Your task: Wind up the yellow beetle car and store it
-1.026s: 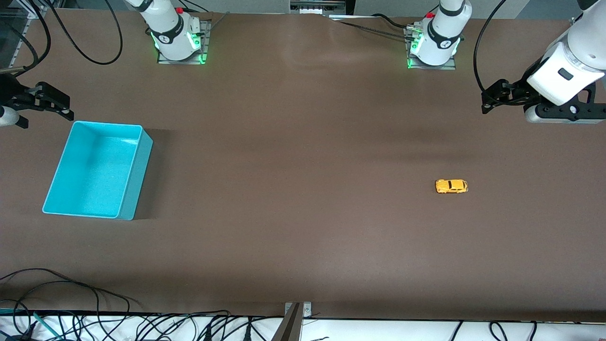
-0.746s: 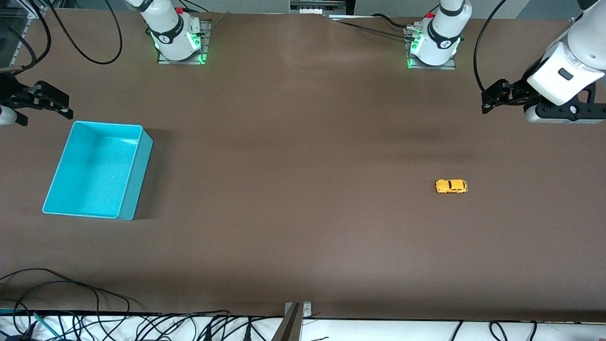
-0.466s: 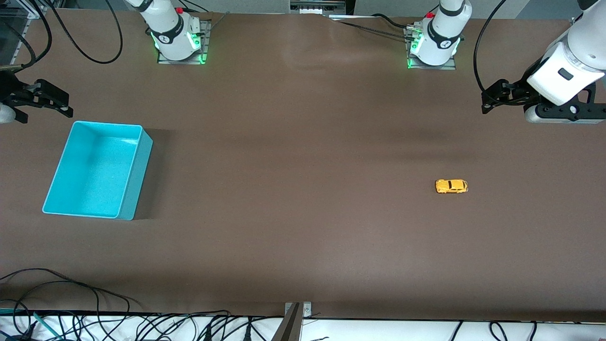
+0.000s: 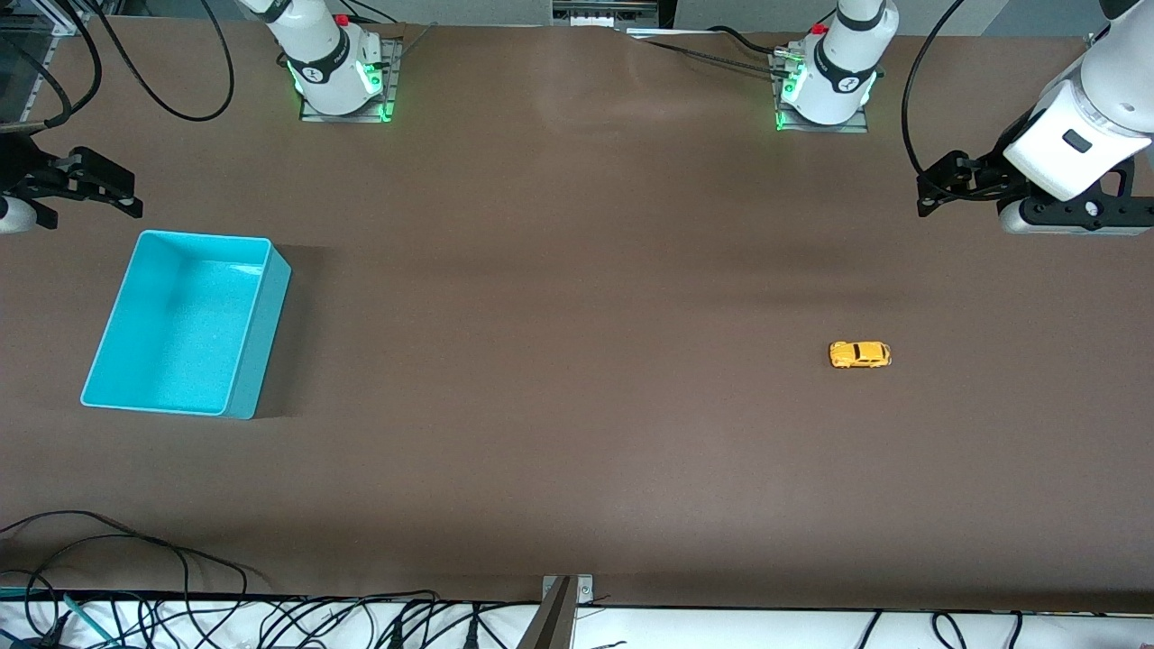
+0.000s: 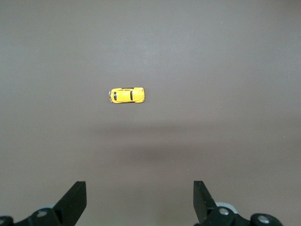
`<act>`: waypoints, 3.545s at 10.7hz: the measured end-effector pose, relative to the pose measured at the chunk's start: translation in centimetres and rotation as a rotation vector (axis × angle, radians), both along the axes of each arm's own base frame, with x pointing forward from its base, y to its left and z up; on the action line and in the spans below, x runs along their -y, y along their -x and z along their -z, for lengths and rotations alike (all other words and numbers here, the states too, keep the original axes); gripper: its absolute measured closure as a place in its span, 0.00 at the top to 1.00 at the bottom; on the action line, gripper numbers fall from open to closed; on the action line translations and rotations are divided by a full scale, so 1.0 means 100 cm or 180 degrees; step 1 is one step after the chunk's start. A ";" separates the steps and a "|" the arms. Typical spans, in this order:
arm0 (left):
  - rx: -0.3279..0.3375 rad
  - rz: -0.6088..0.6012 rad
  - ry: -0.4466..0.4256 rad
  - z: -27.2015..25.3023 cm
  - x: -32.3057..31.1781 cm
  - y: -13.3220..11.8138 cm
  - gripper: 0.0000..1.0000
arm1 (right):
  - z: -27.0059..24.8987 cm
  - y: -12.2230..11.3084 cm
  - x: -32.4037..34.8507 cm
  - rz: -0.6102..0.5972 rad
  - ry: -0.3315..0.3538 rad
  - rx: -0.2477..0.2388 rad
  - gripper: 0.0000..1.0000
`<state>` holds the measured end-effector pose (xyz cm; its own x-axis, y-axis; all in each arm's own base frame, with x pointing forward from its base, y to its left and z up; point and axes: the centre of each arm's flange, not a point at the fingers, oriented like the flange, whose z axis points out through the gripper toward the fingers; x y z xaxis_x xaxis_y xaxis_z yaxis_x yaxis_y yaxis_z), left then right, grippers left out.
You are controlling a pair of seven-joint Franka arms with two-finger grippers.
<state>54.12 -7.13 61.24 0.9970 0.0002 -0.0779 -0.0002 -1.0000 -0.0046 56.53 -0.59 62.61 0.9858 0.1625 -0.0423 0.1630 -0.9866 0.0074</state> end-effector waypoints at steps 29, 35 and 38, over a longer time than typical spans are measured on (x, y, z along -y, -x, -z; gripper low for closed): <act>-0.0130 0.0899 0.0118 0.027 -0.019 -0.028 1.00 | 0.002 0.001 0.004 -0.0004 -0.0001 -0.0057 1.00; -0.0338 0.2667 0.0313 0.087 -0.027 -0.056 1.00 | 0.003 0.001 0.003 -0.0009 -0.0001 -0.0058 1.00; -0.0247 0.3536 0.0343 0.145 -0.031 -0.082 1.00 | 0.003 0.001 0.002 -0.0013 -0.0001 -0.0059 1.00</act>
<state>62.28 -4.06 46.76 0.4318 -0.8979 -0.0859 -0.8900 -0.4396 0.1211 56.43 -0.82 62.31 0.9842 0.1665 -0.0606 0.1670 -0.9859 0.0040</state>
